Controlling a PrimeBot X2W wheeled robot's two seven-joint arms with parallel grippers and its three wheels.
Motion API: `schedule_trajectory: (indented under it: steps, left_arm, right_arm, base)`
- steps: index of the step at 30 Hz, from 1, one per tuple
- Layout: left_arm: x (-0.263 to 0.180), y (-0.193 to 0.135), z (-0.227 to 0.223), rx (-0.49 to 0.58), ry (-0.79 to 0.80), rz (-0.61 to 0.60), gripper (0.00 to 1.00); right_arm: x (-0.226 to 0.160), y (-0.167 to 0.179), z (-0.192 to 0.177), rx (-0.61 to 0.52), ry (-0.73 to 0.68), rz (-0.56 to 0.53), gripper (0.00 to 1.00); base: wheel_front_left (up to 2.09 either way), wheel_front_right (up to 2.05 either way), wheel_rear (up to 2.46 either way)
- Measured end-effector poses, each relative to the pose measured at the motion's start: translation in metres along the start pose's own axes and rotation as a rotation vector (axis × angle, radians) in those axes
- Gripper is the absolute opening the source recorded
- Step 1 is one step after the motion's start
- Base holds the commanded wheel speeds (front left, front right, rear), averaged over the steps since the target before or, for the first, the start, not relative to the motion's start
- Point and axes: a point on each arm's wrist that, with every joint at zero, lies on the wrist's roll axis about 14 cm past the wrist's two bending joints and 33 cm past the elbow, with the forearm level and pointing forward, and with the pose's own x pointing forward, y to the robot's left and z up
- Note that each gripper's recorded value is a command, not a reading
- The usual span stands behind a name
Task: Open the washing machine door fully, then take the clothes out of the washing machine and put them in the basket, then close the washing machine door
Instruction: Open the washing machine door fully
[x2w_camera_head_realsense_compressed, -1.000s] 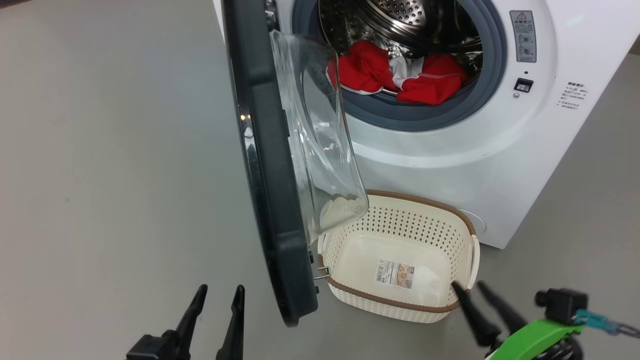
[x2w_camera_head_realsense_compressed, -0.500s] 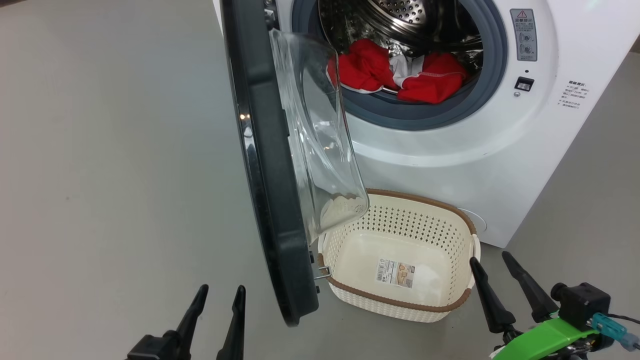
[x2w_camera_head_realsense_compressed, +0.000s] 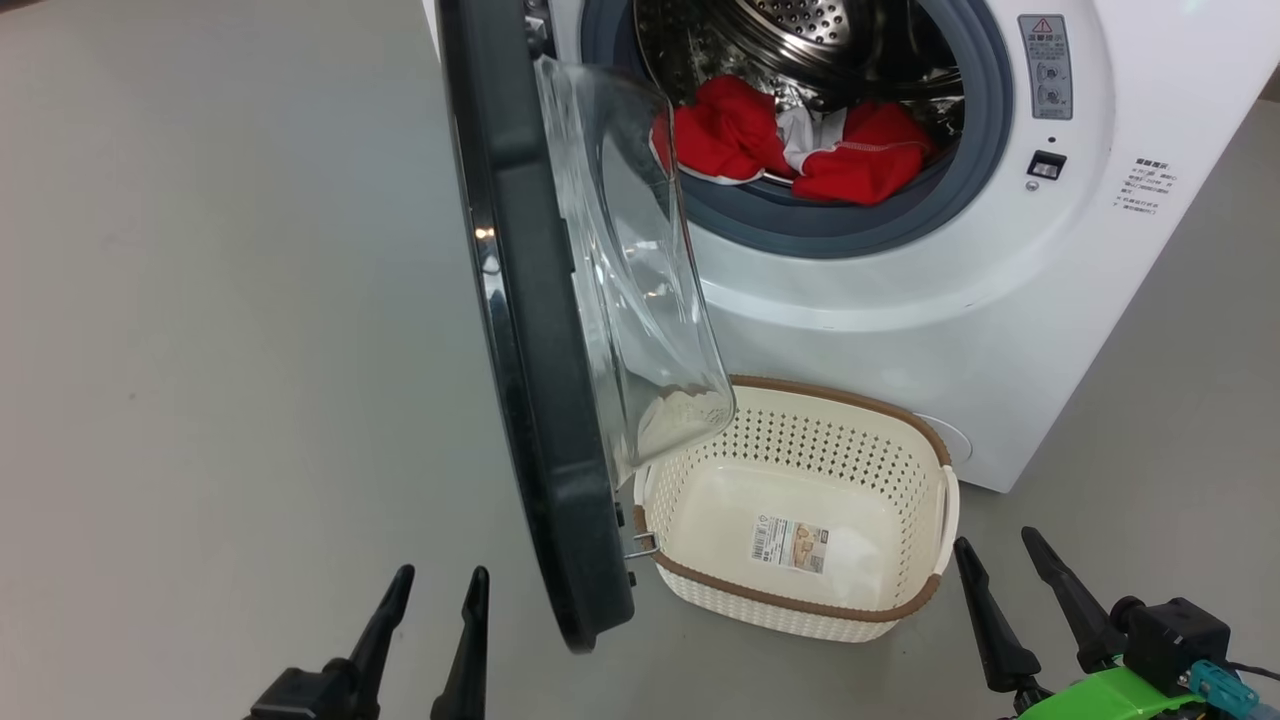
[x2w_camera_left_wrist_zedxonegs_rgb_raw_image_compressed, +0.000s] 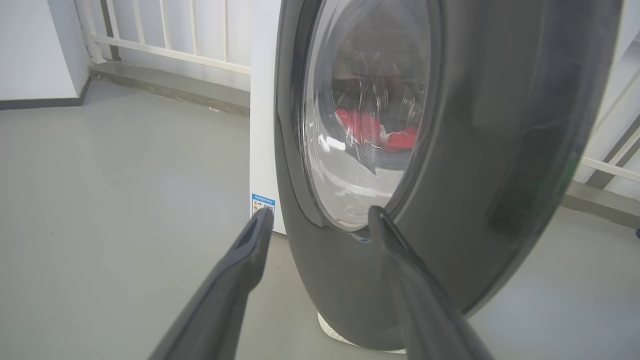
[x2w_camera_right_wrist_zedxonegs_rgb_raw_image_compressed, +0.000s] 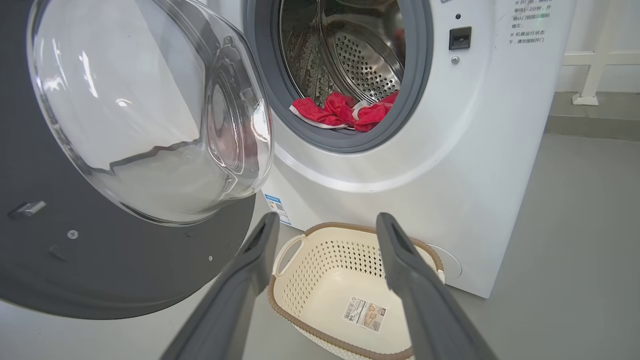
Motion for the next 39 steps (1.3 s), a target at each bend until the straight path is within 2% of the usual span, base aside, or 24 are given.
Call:
schedule_trajectory:
  steps: [16,17,18,19,20,21,30,35,39]
  left_arm:
    - [0.0,0.001,0.0,0.0,0.001,0.002,1.0]
    - [0.0,0.001,0.0,0.001,0.0,0.002,0.97]
    - [0.0,0.001,0.0,0.001,-0.001,0.003,0.49]
    - [0.001,0.001,0.001,0.0,-0.003,0.003,0.31]
    - [0.001,0.001,0.003,-0.001,-0.008,0.005,0.03]
    - [0.001,0.002,0.005,-0.004,-0.017,0.008,0.0]
    - [0.01,0.002,0.068,-0.027,-0.213,0.005,0.0]
    - [0.014,-0.023,0.126,-0.034,-0.391,-0.072,0.0]
    - [0.011,-0.053,0.141,-0.051,-0.441,-0.17,0.0]
  right_arm:
    - [0.001,0.0,0.001,-0.002,-0.003,-0.002,1.0]
    - [0.001,0.0,0.001,-0.002,-0.004,-0.001,1.0]
    - [0.001,0.0,0.001,-0.002,-0.004,-0.001,1.0]
    - [0.0,0.0,0.001,-0.002,-0.005,-0.002,1.0]
    - [0.0,0.0,0.001,-0.002,-0.005,-0.002,1.0]
    - [0.0,0.0,0.002,-0.002,-0.006,-0.002,1.0]
    - [0.0,0.0,0.003,-0.001,-0.01,-0.003,1.0]
    - [-0.001,-0.001,0.003,0.0,-0.01,-0.007,1.0]
    - [-0.002,-0.002,0.003,0.0,-0.014,-0.01,1.0]
  base:
    - [0.0,0.0,0.0]
    - [0.0,0.0,0.0]
    - [0.0,0.0,0.0]
    - [0.0,0.0,0.0]
    - [0.0,0.0,0.0]
    - [0.0,0.0,0.0]
    - [0.0,0.0,0.0]
    - [0.0,0.0,0.0]
    - [0.0,0.0,0.0]
